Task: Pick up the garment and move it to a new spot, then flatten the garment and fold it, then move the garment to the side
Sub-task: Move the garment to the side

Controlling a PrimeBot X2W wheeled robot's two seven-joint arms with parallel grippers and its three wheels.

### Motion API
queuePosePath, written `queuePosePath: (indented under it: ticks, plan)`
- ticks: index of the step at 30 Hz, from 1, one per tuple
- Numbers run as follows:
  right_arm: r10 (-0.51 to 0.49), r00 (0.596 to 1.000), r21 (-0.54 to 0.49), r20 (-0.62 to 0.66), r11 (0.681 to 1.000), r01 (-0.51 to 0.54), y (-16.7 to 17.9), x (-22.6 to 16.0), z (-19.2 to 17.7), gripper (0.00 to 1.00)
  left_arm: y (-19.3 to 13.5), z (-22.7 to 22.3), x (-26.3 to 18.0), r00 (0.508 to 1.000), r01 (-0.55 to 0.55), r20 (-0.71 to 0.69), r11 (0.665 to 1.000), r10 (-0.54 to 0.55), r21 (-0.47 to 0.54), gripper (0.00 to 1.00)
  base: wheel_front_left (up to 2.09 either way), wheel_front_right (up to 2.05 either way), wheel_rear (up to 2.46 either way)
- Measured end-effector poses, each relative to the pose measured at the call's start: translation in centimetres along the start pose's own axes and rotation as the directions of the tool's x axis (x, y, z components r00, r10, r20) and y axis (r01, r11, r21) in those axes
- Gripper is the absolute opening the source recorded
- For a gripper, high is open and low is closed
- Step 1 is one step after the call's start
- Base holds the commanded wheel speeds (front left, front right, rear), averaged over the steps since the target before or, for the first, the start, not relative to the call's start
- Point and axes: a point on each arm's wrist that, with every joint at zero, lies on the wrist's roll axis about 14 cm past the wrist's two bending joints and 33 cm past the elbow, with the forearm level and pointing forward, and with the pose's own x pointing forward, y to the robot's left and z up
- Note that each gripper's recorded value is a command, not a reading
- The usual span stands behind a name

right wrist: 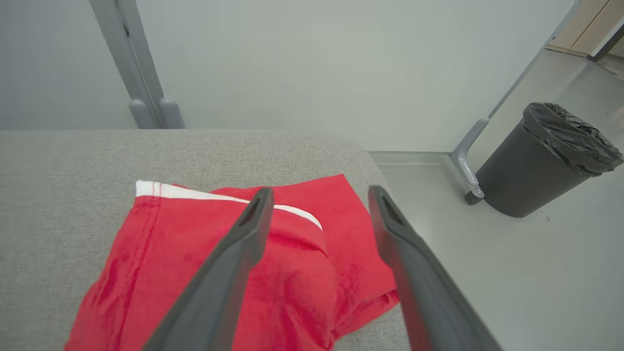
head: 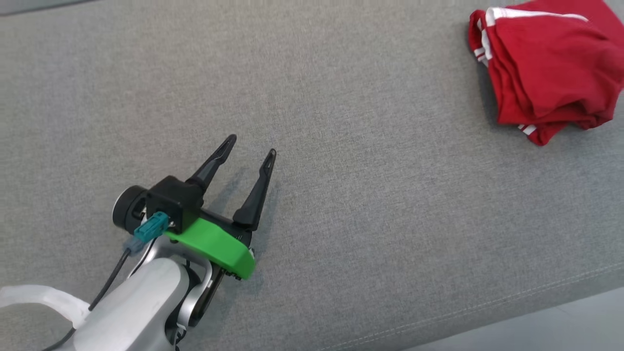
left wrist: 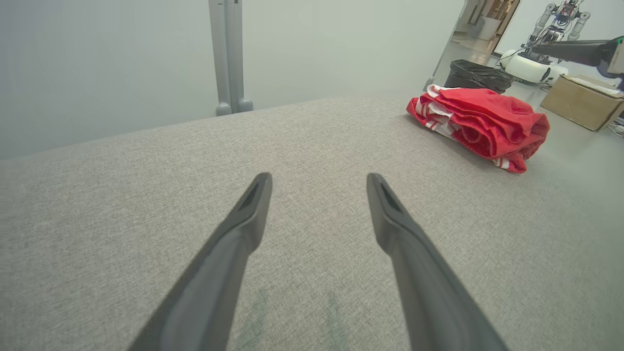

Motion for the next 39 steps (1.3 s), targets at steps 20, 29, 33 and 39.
queuePosePath:
  ticks: [20, 29, 33, 39]
  plan:
    - [0.194, 0.909, 0.006, 0.37, 0.977, -0.211, 5.1, -9.9, 8.9, 1.0, 1.2, 7.2, -8.0, 0.956, -0.217, 0.206, 0.976, 0.211, 0.007, 1.0, 0.0, 0.0, 0.0]
    - [0.207, 0.879, 0.069, 0.43, 0.963, -0.26, 9.1, -13.0, 5.8, 1.0, 3.1, 8.3, -12.9, 0.899, -0.354, 0.267, 0.935, 0.347, -0.024, 1.0, 0.0, 0.0, 0.0]
    - [0.198, 0.869, 0.111, 0.453, 0.955, -0.276, 11.2, -14.8, 4.3, 1.0, 4.0, 8.6, -14.9, 0.858, -0.424, 0.296, 0.904, 0.42, -0.057, 1.0, 0.0, 0.0, 0.0]
    - [0.116, 0.863, 0.222, 0.491, 0.941, -0.253, 12.5, -17.4, 3.0, 1.0, 5.0, 8.7, -17.2, 0.794, -0.504, 0.334, 0.857, 0.507, -0.103, 1.0, 0.0, 0.0, 0.0]
